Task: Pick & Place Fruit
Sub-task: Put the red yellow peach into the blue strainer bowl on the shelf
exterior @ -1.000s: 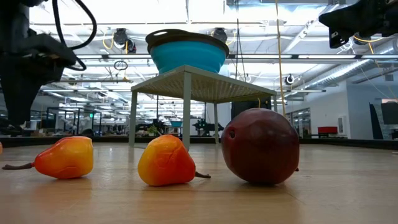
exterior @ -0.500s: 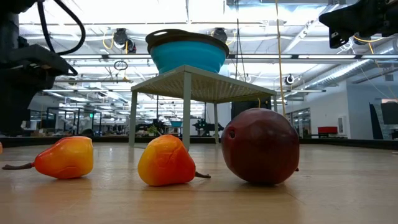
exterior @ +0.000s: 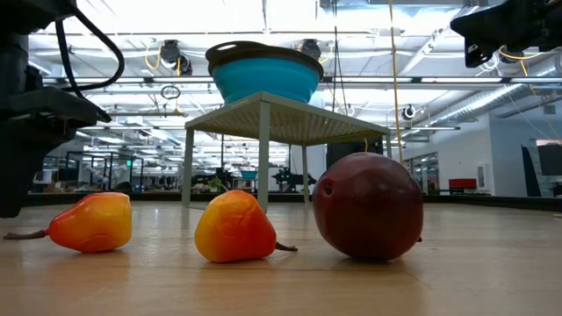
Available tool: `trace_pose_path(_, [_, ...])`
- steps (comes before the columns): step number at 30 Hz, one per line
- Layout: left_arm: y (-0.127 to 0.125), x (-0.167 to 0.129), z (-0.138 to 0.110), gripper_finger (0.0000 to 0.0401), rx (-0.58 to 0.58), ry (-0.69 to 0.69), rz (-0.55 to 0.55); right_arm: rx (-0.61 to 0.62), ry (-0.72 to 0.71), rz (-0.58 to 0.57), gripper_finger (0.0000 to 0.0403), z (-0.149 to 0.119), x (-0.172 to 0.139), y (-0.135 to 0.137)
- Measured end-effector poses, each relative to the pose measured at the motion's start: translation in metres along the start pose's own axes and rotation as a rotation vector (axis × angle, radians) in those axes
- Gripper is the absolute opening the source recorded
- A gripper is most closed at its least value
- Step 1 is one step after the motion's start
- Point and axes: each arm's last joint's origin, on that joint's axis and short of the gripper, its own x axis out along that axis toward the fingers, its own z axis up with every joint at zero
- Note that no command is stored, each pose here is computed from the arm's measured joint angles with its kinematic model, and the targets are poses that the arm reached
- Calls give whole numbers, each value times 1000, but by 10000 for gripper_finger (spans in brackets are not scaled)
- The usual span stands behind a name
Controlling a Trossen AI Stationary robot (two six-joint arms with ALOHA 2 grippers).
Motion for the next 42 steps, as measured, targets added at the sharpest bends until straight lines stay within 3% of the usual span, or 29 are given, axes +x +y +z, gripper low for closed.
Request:
trace_pose_path(6, [0, 0, 0, 261, -2, 0, 0, 2, 0, 0, 0, 0, 0, 0])
trace_pose_path(18, [1, 0, 0, 143, -4, -2, 2, 27, 1, 1, 0, 0, 0, 0])
trace_pose_path(28, [-1, -6, -1, 105, 40, 4, -50, 28, 1, 1, 0, 0, 0, 0])
trace_pose_path(34, [-15, -39, -4, 102, 92, -16, -230, 28, 1, 1, 0, 0, 0, 0])
trace_pose_path(42, [-35, -100, -4, 102, 231, -250, -555, 28, 1, 2, 0, 0, 0, 0])
